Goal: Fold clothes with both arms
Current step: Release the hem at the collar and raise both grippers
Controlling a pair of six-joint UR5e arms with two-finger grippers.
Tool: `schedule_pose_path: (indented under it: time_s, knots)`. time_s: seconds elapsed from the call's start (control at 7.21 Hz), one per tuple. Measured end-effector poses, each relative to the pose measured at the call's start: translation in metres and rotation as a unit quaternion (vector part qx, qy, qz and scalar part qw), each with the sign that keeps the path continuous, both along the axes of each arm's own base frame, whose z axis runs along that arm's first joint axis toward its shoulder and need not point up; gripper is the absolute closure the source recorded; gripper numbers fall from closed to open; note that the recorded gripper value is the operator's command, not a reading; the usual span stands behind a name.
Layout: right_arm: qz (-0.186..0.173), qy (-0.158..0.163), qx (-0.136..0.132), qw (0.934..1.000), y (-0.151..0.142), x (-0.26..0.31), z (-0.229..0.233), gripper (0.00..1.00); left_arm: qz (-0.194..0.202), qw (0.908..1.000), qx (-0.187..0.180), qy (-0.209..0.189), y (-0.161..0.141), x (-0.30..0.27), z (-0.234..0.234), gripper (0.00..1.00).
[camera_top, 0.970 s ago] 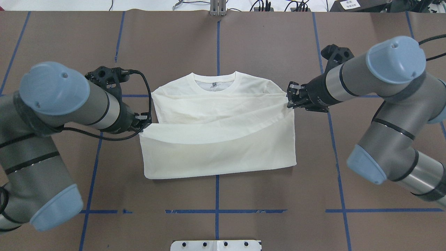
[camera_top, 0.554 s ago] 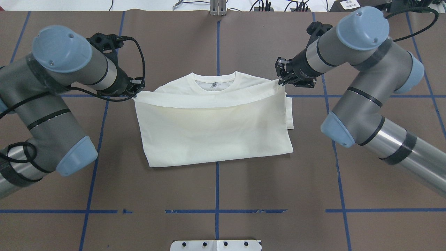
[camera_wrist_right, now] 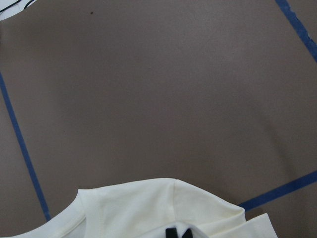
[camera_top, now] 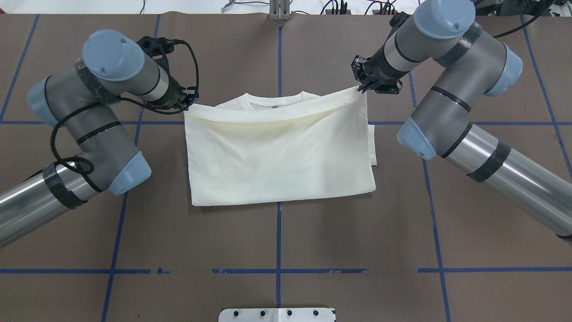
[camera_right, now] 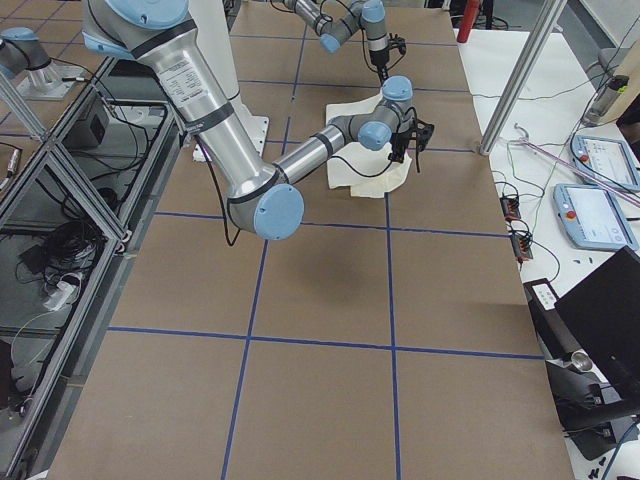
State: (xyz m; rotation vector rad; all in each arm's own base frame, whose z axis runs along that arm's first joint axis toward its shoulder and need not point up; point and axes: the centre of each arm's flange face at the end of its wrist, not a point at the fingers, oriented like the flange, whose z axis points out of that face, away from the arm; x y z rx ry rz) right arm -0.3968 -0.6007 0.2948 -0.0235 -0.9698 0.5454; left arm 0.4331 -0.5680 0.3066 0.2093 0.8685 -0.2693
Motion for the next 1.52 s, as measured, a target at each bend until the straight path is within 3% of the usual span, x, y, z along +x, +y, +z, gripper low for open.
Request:
schedule_pose_path:
  time_s: [0.42,0.97,1.11,1.25,1.39,1.52]
  knots:
    - [-0.002,0.015,-0.015,0.9998,-0.007,-0.008,0.021,1.0,-0.006,1.0,-0.001,-0.004,-0.014,0.003,0.011,1.0]
    - [-0.006,0.014,-0.014,0.9998,-0.005,-0.015,0.018,1.0,-0.01,1.0,-0.001,-0.001,-0.018,0.003,0.007,1.0]
    - [-0.007,0.013,-0.013,0.9998,-0.004,-0.017,0.016,0.68,-0.008,1.0,0.0,0.001,-0.018,0.005,0.003,1.0]
    - [-0.008,0.013,-0.012,0.9998,-0.003,-0.018,0.014,0.01,-0.008,1.0,0.001,0.002,-0.017,0.006,0.001,0.26]
    - [-0.01,0.013,-0.012,0.9998,-0.001,-0.02,0.014,0.0,-0.007,1.0,0.002,0.002,-0.017,0.006,0.0,0.0]
    - [-0.011,0.012,-0.009,0.9998,0.001,-0.023,0.015,0.0,-0.005,1.0,0.003,0.001,-0.017,0.007,0.001,0.0]
